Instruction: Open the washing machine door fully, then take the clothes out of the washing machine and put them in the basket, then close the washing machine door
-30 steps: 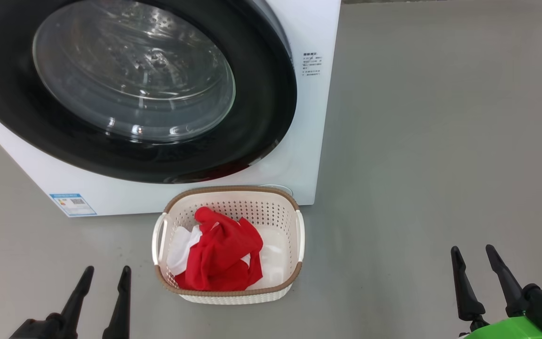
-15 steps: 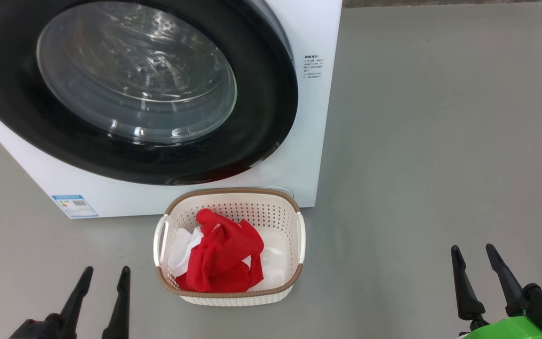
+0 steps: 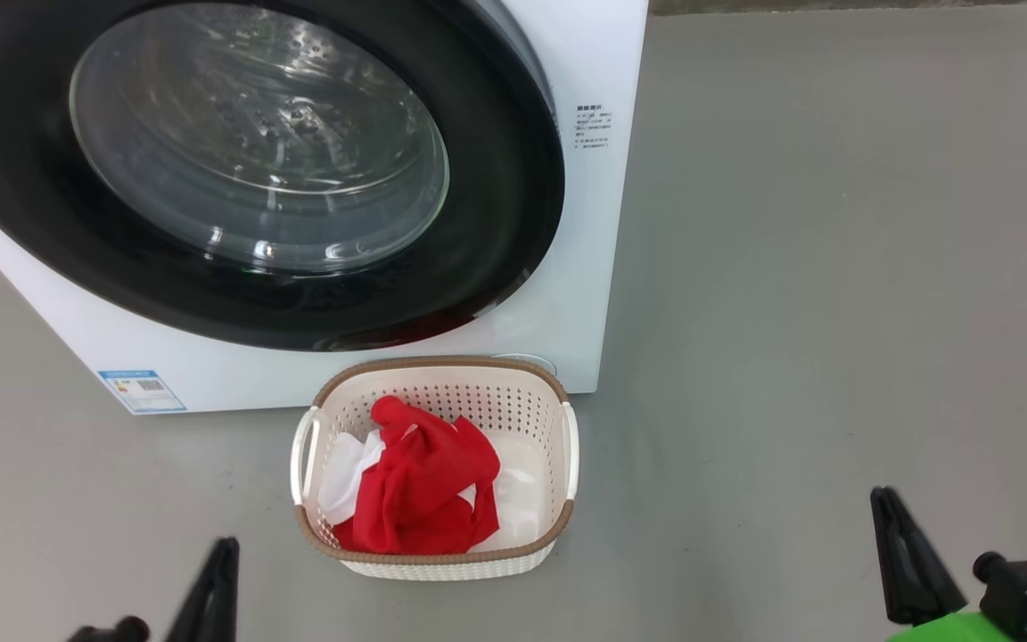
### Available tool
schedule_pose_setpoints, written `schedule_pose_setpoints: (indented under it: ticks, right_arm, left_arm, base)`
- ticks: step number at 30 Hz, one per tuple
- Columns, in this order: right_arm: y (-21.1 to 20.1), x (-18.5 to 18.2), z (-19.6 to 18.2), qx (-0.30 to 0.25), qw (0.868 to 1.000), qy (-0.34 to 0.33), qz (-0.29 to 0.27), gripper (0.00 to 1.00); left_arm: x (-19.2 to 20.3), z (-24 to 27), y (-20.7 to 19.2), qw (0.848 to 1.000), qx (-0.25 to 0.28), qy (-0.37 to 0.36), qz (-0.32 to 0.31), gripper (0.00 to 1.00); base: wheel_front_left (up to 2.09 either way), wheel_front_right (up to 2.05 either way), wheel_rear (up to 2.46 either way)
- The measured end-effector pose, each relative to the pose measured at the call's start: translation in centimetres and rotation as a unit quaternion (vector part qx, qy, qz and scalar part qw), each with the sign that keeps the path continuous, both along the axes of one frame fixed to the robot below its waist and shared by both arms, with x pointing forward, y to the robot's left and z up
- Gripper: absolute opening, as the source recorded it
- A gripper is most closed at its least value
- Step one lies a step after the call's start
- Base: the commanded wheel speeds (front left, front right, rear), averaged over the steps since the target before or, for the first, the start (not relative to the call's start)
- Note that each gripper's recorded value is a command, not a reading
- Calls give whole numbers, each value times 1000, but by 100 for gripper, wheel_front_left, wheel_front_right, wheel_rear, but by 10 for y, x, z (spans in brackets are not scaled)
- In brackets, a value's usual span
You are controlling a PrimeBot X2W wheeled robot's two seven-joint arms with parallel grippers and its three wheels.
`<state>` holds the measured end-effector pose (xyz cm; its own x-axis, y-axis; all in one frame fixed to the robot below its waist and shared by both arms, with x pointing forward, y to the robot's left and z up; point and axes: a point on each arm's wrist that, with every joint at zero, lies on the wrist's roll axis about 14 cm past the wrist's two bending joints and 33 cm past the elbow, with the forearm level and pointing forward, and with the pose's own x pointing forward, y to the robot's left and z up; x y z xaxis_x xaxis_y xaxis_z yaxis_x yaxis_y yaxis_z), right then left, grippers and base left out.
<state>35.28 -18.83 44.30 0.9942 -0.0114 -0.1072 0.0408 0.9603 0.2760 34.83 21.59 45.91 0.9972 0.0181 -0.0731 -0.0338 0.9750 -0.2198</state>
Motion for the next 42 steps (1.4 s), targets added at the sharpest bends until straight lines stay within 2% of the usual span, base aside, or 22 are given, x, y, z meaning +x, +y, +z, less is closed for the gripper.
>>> schedule_pose_setpoints:
  ticks: [7, 27, 42]
  right_arm:
    - [4, -11, -23, 17, 999, 40, -5, 0]
    - [-3, -12, -24, 119, 991, 49, -42, 0]
    - [-7, -10, -22, 194, 978, 49, -63, 0]
  left_arm:
    - [-11, -26, -15, 999, -28, 41, -1, 0]
    - [-10, -27, -10, 989, -132, 50, 31, 0]
    - [-5, -25, -11, 976, -208, 52, 45, 0]
  base:
    - [0, 0, 0]
    - [0, 0, 0]
    - [0, 0, 0]
